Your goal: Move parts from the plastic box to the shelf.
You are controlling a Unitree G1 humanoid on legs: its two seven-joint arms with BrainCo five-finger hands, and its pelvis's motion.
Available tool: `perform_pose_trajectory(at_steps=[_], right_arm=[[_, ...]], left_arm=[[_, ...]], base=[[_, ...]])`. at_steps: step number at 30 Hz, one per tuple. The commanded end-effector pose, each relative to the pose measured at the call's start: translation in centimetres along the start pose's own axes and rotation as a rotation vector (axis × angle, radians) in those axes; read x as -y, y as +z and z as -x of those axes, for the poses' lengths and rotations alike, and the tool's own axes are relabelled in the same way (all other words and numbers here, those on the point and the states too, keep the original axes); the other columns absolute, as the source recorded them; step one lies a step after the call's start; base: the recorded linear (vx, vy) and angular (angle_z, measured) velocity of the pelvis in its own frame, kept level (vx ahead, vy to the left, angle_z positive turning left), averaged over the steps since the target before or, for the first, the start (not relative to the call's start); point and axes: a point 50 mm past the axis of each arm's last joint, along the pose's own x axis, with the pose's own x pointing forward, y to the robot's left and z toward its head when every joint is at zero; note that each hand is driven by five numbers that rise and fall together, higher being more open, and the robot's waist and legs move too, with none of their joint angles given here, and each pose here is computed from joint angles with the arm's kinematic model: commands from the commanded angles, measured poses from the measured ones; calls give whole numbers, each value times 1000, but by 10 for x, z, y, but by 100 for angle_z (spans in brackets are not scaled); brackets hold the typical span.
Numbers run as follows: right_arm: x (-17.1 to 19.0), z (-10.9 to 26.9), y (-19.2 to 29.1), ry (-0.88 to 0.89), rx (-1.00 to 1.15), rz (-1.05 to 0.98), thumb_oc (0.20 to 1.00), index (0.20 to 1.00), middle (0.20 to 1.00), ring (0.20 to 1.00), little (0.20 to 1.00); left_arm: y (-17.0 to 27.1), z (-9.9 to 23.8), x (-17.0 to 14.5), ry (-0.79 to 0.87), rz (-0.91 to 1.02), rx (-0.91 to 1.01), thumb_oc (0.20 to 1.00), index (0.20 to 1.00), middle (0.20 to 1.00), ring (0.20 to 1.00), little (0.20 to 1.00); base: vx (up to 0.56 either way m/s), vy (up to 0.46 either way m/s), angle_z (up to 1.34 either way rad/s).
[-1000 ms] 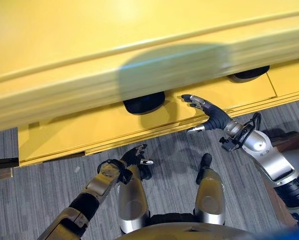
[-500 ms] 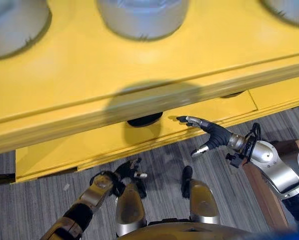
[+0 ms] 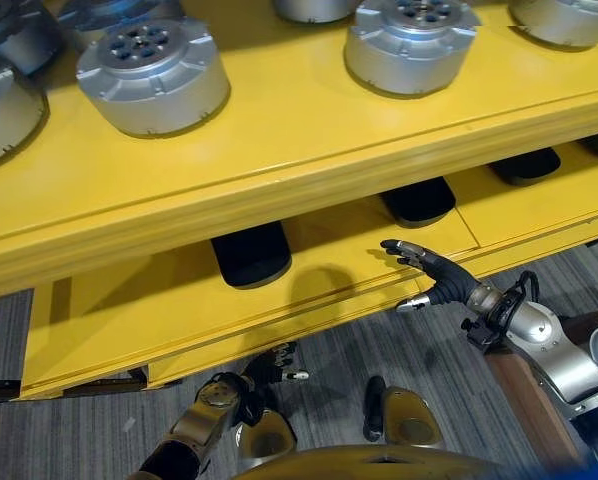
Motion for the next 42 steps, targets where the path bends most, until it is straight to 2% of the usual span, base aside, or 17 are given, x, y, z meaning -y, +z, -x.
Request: perform_pose_trajectory(at_steps=[1,4,9,15,23,32,42], right_arm=[[-1,0,12,-115,118,-79,1000,1000,1000,1000,1000],[-4,0,3,-166,95,-125,1000,1000,1000,1000,1000],[-6,8,-30,-388,-63,-242,1000,1000,1000,1000,1000],[-17,12,-22,-453,41,-268,1000,1000,1000,1000,1000],[-18,21,-36,-610,-52,-322,1000,1000,1000,1000,1000],[-15,10,-42,-676,-89,-354,1000,1000,1000,1000,1000],[-16,-1,-31,-723,-67,-376,1000,1000,1000,1000,1000]], left_arm=[[4,6,-1,-10,45,50,1000,1000,1000,1000,1000],[2,6,5,-23,58,48,1000,1000,1000,1000,1000],[9,2,11,-64,45,28,1000,1000,1000,1000,1000],[3,2,11,-77,24,-10,1000,1000,1000,1000,1000],[2,-5,22,-25,67,-7,1000,1000,1000,1000,1000],[5,-10,14,86,143,38,1000,1000,1000,1000,1000],[1,-5,7,139,235,49,1000,1000,1000,1000,1000]], base=[[107,-196,-22],[57,-71,-42],[66,20,-40],[82,75,-19],[32,148,-44],[-46,16,-97],[10,-248,-48]])
